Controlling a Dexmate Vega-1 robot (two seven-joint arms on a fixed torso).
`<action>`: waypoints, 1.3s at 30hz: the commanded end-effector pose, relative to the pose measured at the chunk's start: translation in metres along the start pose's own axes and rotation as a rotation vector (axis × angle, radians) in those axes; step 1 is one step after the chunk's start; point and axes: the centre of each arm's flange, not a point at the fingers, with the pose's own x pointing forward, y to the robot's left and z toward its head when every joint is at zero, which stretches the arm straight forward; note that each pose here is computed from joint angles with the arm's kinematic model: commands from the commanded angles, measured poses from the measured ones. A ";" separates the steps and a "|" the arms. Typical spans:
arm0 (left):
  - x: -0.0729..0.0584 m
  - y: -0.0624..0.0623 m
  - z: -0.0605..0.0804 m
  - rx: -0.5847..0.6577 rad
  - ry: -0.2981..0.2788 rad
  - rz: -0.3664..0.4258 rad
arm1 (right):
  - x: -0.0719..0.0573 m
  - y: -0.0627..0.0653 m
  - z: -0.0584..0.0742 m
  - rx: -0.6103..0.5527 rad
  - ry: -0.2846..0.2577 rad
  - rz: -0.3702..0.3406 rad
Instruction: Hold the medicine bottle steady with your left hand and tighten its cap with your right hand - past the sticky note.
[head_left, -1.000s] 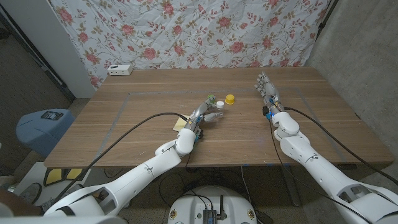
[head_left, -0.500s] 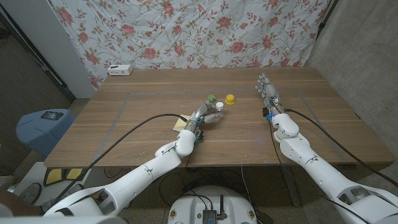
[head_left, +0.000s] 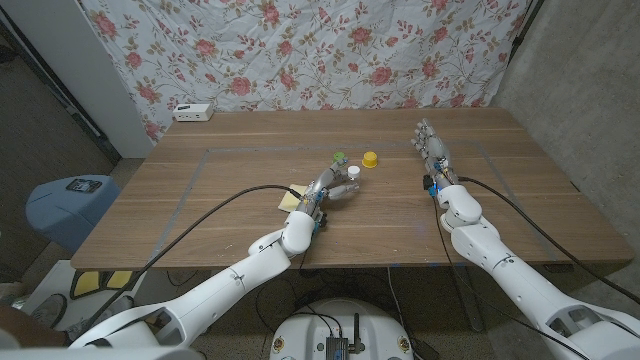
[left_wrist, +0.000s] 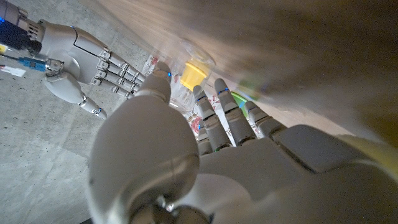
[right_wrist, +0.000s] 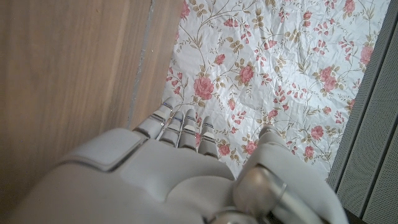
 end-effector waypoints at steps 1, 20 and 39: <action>-0.005 0.001 -0.002 0.000 0.005 0.006 | -0.008 -0.001 -0.002 -0.003 0.009 -0.006; -0.013 0.008 0.000 -0.008 0.009 0.012 | -0.014 -0.002 -0.001 -0.014 0.011 -0.013; -0.024 0.025 -0.001 -0.023 0.015 0.024 | -0.015 0.000 0.005 -0.040 0.015 -0.008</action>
